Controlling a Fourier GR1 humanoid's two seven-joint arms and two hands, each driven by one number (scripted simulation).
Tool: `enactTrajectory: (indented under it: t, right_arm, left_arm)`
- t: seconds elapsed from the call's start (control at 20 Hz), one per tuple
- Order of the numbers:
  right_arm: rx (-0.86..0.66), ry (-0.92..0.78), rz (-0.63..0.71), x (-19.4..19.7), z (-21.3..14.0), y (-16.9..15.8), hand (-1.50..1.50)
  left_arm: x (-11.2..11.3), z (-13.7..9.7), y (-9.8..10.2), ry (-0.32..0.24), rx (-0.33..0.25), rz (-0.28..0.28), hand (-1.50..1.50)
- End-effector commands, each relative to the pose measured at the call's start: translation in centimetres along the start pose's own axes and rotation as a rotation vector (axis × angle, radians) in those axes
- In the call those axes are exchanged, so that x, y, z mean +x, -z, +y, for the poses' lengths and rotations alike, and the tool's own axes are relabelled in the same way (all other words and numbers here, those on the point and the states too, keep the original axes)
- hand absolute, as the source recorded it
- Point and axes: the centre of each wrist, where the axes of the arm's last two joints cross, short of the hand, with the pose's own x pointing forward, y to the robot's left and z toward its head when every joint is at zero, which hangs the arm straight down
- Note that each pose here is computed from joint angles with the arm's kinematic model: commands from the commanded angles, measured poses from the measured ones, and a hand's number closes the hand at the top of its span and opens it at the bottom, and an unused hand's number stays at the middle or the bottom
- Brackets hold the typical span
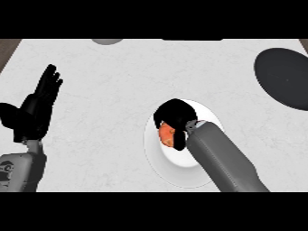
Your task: Pick the squash from the plate and place it in the pan
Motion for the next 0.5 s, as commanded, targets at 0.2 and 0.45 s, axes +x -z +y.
enactTrajectory:
  t: [0.2, 0.45]
  right_arm:
    - [-0.086, 0.012, -0.021, -0.4, 0.7, -0.4, 1.50]
    - [-0.185, 0.166, 0.238, -3.9, 2.1, -4.8, 1.50]
  left_arm:
    - [0.7, 1.0, 0.2, -0.003, 0.002, -0.020, 0.00]
    - [0.6, 1.5, -0.5, -0.004, 0.043, 0.007, 0.00]
